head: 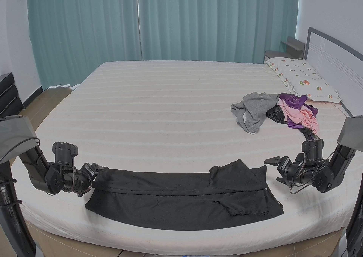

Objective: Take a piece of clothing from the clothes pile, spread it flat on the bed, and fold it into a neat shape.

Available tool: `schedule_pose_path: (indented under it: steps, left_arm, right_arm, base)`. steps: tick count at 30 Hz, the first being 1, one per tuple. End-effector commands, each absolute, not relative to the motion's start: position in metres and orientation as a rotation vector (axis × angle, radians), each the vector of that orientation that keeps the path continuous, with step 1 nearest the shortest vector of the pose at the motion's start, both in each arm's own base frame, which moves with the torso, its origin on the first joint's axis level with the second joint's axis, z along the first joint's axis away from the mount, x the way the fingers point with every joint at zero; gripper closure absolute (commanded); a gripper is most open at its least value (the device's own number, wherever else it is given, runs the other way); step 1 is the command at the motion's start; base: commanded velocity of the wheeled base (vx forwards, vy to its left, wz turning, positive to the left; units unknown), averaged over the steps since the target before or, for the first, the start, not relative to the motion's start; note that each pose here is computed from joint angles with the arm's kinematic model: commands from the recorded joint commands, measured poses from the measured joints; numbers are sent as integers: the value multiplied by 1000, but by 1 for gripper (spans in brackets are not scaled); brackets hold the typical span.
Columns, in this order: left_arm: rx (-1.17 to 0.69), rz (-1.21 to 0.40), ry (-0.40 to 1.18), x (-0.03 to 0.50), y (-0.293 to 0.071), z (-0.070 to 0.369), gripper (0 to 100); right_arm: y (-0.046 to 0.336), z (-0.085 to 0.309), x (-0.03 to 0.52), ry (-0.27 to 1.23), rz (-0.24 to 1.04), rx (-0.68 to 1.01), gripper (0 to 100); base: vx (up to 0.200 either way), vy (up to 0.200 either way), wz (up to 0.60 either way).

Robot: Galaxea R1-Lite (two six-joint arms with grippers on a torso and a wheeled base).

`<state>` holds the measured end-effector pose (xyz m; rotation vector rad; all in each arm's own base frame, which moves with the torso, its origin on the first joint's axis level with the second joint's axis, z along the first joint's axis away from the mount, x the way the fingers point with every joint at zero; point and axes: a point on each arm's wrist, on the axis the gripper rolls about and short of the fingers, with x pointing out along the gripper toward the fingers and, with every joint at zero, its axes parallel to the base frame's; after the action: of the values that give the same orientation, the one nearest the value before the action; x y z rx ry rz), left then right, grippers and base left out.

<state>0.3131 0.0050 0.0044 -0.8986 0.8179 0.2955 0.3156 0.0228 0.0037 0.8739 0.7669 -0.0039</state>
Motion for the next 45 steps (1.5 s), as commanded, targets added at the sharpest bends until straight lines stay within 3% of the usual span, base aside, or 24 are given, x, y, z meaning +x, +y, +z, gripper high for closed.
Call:
schedule_pose_path:
  steps: [1,3,4,20,32,33,45]
  left_arm:
    - [-874,304,829,315,-3,-2,0]
    - [-873,306,829,315,-3,-1,0]
    - [-871,305,827,315,-3,0,100]
    - [-852,323,717,314,-4,18,100]
    - [-855,318,714,316,-5,19,100]
    - [-855,318,714,316,-5,19,100]
    - [-856,314,702,318,-5,21,100]
  right_arm:
    - [24,5,312,774,-5,875,0]
    - [27,4,310,783,-1,870,0]
    - [29,3,308,792,-1,866,0]
    - [65,-9,301,840,-77,751,0]
    - [74,-16,310,851,-77,783,0]
    - [75,-18,311,852,-78,782,100]
    - [74,-12,311,838,-74,785,100]
  base:
    - [0,0,0]
    - [0,0,0]
    - [0,0,0]
    - [0,0,0]
    - [0,0,0]
    - [0,0,0]
    - [0,0,0]
